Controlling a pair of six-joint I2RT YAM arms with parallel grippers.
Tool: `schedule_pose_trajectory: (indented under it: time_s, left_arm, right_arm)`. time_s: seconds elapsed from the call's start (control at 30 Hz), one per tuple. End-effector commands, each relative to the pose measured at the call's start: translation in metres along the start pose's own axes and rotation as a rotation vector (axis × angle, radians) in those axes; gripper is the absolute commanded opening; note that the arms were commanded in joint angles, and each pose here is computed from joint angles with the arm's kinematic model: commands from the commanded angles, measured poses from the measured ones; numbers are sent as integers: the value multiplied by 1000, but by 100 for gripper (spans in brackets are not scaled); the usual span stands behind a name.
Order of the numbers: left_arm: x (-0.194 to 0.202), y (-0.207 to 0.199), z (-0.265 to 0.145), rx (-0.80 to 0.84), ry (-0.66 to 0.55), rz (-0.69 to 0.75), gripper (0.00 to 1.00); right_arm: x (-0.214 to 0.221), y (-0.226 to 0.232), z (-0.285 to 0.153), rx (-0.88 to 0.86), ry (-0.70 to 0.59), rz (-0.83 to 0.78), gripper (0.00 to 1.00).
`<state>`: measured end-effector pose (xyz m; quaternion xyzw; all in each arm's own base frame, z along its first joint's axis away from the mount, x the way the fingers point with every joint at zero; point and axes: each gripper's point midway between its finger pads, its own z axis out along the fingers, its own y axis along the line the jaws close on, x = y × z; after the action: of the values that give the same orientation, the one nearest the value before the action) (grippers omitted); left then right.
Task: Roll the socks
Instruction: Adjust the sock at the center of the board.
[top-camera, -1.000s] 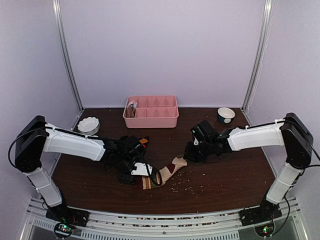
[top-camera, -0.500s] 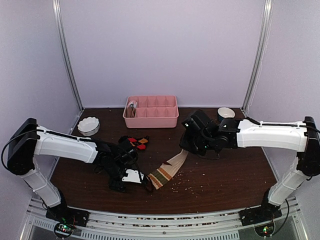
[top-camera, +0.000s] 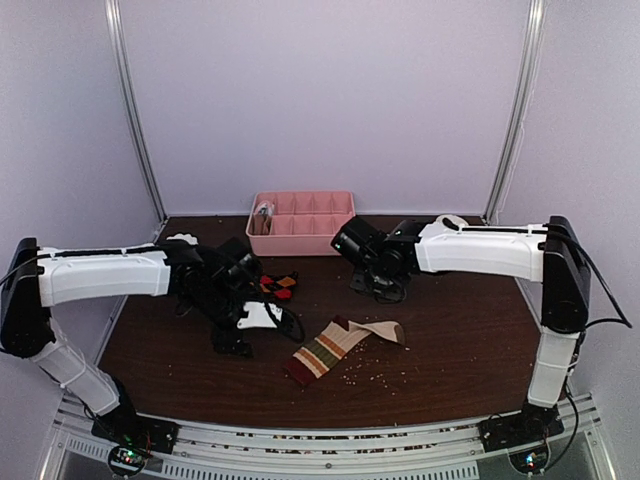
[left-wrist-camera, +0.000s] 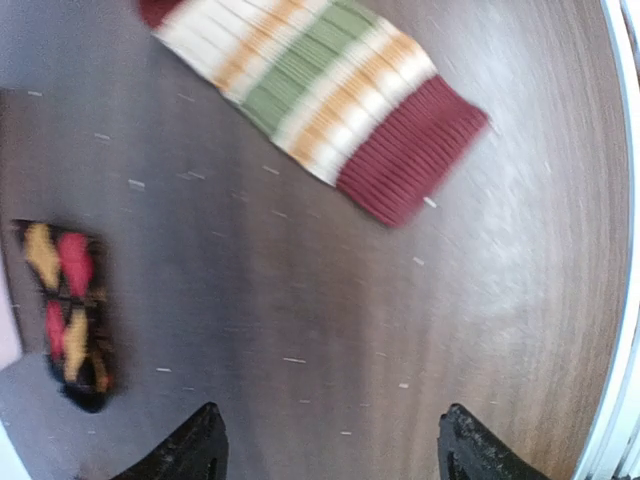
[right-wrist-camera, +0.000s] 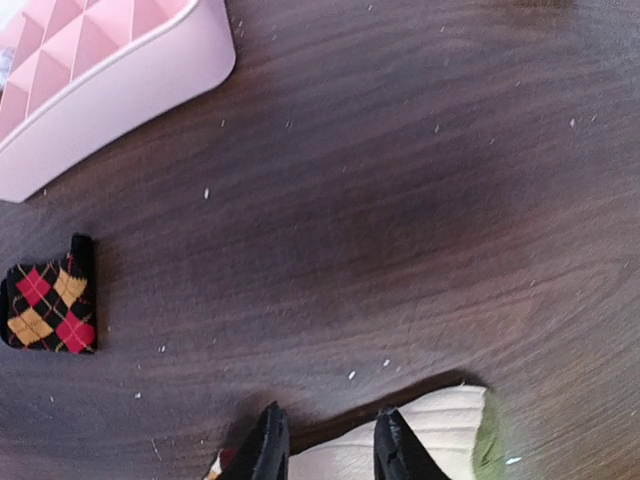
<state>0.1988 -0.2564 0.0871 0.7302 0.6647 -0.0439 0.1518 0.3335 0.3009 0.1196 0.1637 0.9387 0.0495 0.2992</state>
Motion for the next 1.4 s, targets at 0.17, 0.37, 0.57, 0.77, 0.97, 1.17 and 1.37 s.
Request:
schedule_pose_trajectory:
  time_s: [0.17,0.37,0.57,0.77,0.97,1.17,1.37]
  left_arm:
    - [-76,77,-24,-158,-186,5,73]
    - [-144,113,0,-174,-254,-7,78]
    - [-179,96,34,-150,-268,147,80]
    - [-193,96,55,-121,-272,168,74]
    - [-187,111,76,-144,-241,108,52]
    - [-167,138,89,-125,-229,-69,50]
    - [-140,155,107,-103,-190,-222,47]
  right_arm:
    - [13,-69,-34,-41,48,-115,39]
    - [57,-124,-33,-69,131,-131,41]
    - [54,-146,-40,-45,120,-155,42]
    - [48,-163,-41,-37,113,-145,42]
    - [46,-165,-40,-47,118,-150,42]
    - [43,-158,-41,-65,119,-174,41]
    - [43,-151,-38,-75,133,-210,40]
